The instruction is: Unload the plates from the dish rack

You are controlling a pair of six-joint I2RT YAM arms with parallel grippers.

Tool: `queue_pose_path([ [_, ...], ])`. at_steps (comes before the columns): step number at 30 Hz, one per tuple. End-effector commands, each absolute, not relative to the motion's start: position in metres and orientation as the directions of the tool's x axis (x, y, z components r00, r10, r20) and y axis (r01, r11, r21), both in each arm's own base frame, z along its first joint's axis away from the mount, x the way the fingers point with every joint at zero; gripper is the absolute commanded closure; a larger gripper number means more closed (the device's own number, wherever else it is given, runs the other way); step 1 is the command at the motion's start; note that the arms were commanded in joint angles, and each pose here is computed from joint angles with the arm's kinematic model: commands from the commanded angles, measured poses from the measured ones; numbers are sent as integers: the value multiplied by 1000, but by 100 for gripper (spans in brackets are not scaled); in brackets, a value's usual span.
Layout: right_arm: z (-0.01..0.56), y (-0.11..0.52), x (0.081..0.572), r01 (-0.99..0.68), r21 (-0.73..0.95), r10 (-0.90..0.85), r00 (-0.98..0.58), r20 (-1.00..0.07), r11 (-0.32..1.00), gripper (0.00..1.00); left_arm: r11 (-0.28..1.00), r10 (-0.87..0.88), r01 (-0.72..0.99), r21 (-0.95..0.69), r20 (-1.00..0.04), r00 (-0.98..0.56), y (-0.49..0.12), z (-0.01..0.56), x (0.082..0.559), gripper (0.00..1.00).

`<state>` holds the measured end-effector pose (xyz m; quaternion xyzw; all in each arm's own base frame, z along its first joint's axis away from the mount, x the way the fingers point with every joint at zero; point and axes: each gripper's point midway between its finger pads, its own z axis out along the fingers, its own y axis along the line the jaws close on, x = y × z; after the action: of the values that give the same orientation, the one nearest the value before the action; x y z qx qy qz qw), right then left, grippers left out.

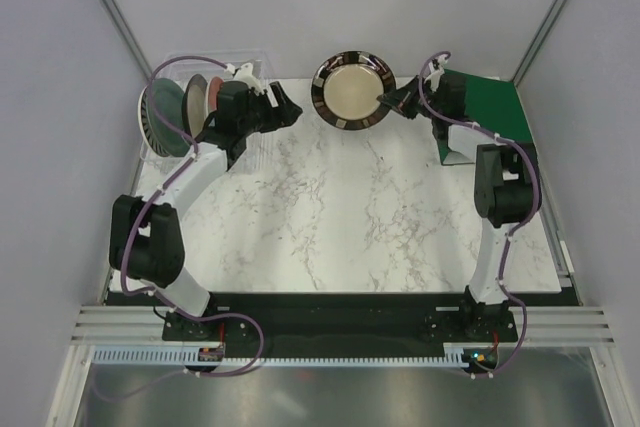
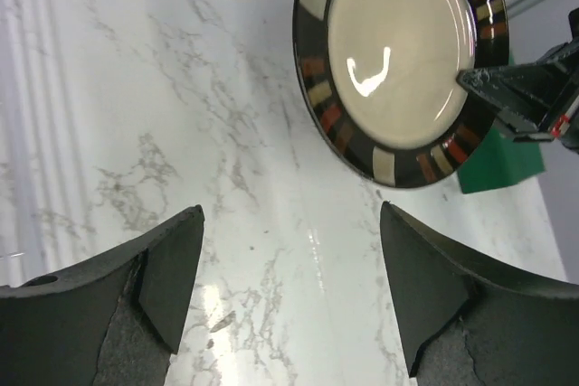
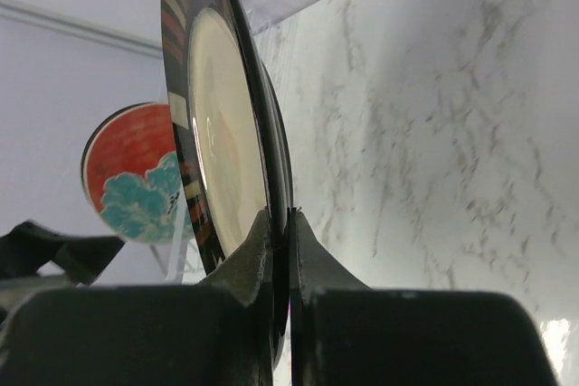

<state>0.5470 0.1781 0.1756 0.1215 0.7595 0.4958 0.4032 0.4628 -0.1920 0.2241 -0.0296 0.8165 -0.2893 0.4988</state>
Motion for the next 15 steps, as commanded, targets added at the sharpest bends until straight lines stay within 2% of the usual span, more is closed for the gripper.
queue_pose_path([
  [1, 195, 183, 590, -256, 836, 594, -605, -530, 485, 100, 922, -243, 203, -331, -900, -362, -158, 262, 461, 15],
  [2, 176, 183, 598, -221, 843, 597, -619, -509, 490, 100, 932, -231, 191, -308, -911, -343, -153, 267, 461, 15],
  [7, 157, 180, 628, -159, 843, 611, -622, -490, 514, 100, 981, -140, 97, -168, -960, -241, -119, 293, 461, 13],
  [9, 146, 181, 637, -144, 846, 613, -629, -478, 513, 100, 989, -115, 64, -132, -967, -226, -110, 295, 464, 10],
  [15, 116, 182, 650, -97, 854, 618, -650, -443, 511, 100, 997, -74, -13, -73, -963, -259, -91, 283, 477, 9],
])
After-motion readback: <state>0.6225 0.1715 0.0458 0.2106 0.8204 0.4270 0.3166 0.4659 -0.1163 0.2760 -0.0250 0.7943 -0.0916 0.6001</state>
